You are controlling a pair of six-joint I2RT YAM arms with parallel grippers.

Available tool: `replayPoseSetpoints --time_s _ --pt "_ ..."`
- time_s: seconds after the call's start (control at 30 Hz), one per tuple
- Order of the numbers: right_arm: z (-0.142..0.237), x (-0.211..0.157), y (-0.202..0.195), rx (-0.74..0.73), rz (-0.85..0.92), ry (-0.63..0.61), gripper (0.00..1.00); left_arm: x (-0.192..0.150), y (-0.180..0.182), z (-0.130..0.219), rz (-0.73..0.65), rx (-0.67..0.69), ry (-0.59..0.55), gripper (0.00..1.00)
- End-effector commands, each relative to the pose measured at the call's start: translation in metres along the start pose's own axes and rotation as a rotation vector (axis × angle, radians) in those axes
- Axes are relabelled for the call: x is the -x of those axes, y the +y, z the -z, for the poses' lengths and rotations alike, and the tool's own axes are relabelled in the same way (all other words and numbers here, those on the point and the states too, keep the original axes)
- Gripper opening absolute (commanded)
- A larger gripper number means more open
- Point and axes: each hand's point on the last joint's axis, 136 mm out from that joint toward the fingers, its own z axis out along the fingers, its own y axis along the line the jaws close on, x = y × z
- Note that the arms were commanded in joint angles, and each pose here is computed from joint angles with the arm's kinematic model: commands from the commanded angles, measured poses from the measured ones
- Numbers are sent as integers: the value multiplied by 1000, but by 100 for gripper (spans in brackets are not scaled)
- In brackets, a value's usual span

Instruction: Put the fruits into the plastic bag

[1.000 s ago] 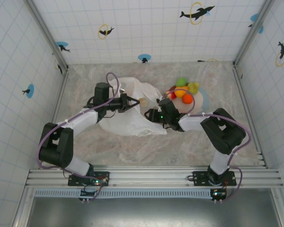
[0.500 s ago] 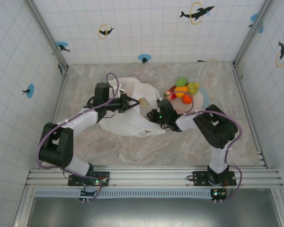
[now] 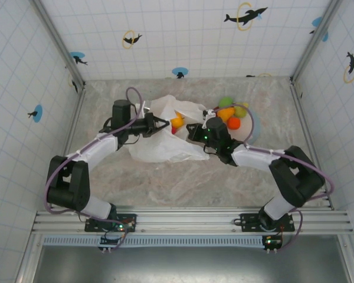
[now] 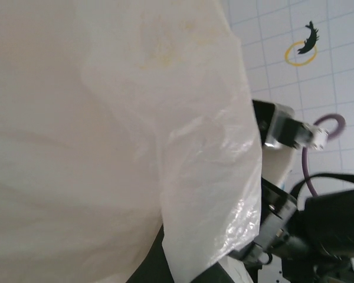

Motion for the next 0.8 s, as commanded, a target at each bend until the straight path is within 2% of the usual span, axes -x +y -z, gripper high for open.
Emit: replayPoseSetpoints --time_s 0.0,0.23,0.37,0.5,0.57,0.77 --pt "11 10 8 -26 50 -40 0 24 -34 18 -93 -23 -61 0" --pt "22 1 9 -58 100 -39 0 56 -51 40 -106 -28 -151 0" --pt "29 0 4 -76 120 -44 0 58 -47 40 -94 -23 -161 0" --pt "30 -13 -10 -101 134 5 2 48 -28 37 -71 4 -147 0" --pt "30 -25 -16 -95 135 57 8 38 -15 34 -51 19 -130 0" --pt "42 -40 -10 -1 234 179 44 20 12 26 -5 29 -90 0"
